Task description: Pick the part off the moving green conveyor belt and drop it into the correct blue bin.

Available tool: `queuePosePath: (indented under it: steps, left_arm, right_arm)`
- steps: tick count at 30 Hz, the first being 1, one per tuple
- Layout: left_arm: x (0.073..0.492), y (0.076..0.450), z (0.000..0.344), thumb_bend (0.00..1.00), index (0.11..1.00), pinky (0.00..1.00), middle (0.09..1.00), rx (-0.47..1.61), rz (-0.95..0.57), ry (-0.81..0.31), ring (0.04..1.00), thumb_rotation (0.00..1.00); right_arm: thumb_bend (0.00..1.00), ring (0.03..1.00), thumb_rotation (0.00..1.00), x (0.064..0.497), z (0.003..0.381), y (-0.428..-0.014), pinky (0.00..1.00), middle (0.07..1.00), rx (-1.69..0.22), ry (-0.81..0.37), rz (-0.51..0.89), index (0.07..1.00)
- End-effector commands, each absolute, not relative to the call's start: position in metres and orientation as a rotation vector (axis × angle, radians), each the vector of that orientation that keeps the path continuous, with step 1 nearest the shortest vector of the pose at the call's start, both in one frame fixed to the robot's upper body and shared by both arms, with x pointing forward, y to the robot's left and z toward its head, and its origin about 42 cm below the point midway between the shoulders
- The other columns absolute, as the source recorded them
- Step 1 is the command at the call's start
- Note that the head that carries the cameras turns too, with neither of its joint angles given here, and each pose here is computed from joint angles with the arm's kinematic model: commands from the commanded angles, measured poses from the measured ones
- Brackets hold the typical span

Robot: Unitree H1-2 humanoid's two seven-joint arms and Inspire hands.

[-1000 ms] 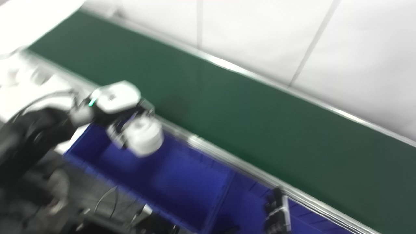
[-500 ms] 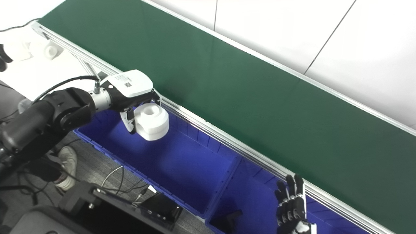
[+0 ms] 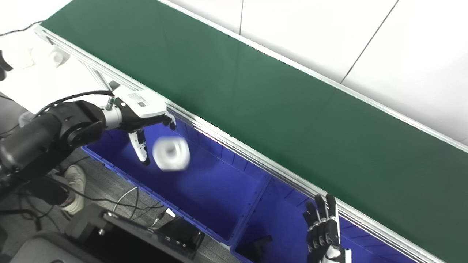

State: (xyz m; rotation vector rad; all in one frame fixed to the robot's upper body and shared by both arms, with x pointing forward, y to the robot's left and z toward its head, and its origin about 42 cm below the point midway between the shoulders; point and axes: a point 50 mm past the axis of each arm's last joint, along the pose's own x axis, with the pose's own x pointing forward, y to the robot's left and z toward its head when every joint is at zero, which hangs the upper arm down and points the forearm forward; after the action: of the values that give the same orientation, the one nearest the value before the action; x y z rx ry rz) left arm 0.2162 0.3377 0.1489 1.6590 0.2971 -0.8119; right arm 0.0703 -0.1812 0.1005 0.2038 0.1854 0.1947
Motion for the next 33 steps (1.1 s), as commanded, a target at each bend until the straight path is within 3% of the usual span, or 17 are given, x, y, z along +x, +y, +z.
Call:
queuePosePath:
  steps: [1, 10, 15, 19, 24, 25, 30, 33]
  left_arm:
    - [0.222, 0.341, 0.166, 1.0, 0.966, 0.86, 0.96, 1.706, -0.786, 0.265, 0.93, 0.69]
    - [0.202, 0.329, 0.191, 1.0, 0.965, 0.88, 0.956, 1.549, -0.786, 0.197, 0.934, 0.77]
    - [0.176, 0.295, 0.223, 1.0, 0.843, 0.76, 0.857, 0.913, -0.781, -0.098, 0.844, 0.7]
    - [0.151, 0.268, 0.235, 1.0, 0.858, 0.73, 0.879, 0.588, -0.747, -0.173, 0.853, 0.74]
    - [0.131, 0.218, 0.22, 1.0, 0.94, 0.83, 0.917, 0.097, -0.548, -0.238, 0.911, 0.81]
    - [0.13, 0.209, 0.217, 1.0, 0.976, 0.85, 0.933, 0.046, -0.521, -0.246, 0.918, 0.87]
    - [0.13, 0.188, 0.185, 1.0, 1.0, 0.92, 0.99, -0.037, -0.508, -0.249, 0.973, 0.94]
    - [0.132, 0.198, 0.14, 1.0, 1.0, 0.94, 0.999, 0.042, -0.575, -0.164, 0.995, 0.92]
  right_arm:
    - [0.84, 0.926, 0.94, 0.07, 0.106, -0.178, 0.94, 0.948, 0.218, 0.16, 0.196, 0.995]
    - [0.85, 0.924, 0.93, 0.068, 0.101, -0.175, 0.93, 0.948, 0.212, 0.162, 0.195, 0.996]
    - [0.85, 0.924, 0.93, 0.069, 0.098, -0.172, 0.93, 0.949, 0.214, 0.165, 0.196, 0.993]
    - [0.89, 0.919, 0.9, 0.07, 0.093, -0.163, 0.93, 0.944, 0.221, 0.175, 0.194, 0.985]
    - [0.89, 0.908, 0.91, 0.072, 0.086, -0.14, 0.89, 0.931, 0.189, 0.21, 0.198, 0.981]
    - [0.89, 0.903, 0.92, 0.073, 0.085, -0.136, 0.88, 0.93, 0.186, 0.217, 0.197, 0.979]
    - [0.86, 0.903, 0.96, 0.082, 0.079, -0.102, 0.89, 0.938, 0.182, 0.234, 0.19, 0.994]
    - [0.87, 0.905, 0.96, 0.09, 0.075, -0.082, 0.9, 0.942, 0.197, 0.235, 0.171, 0.992]
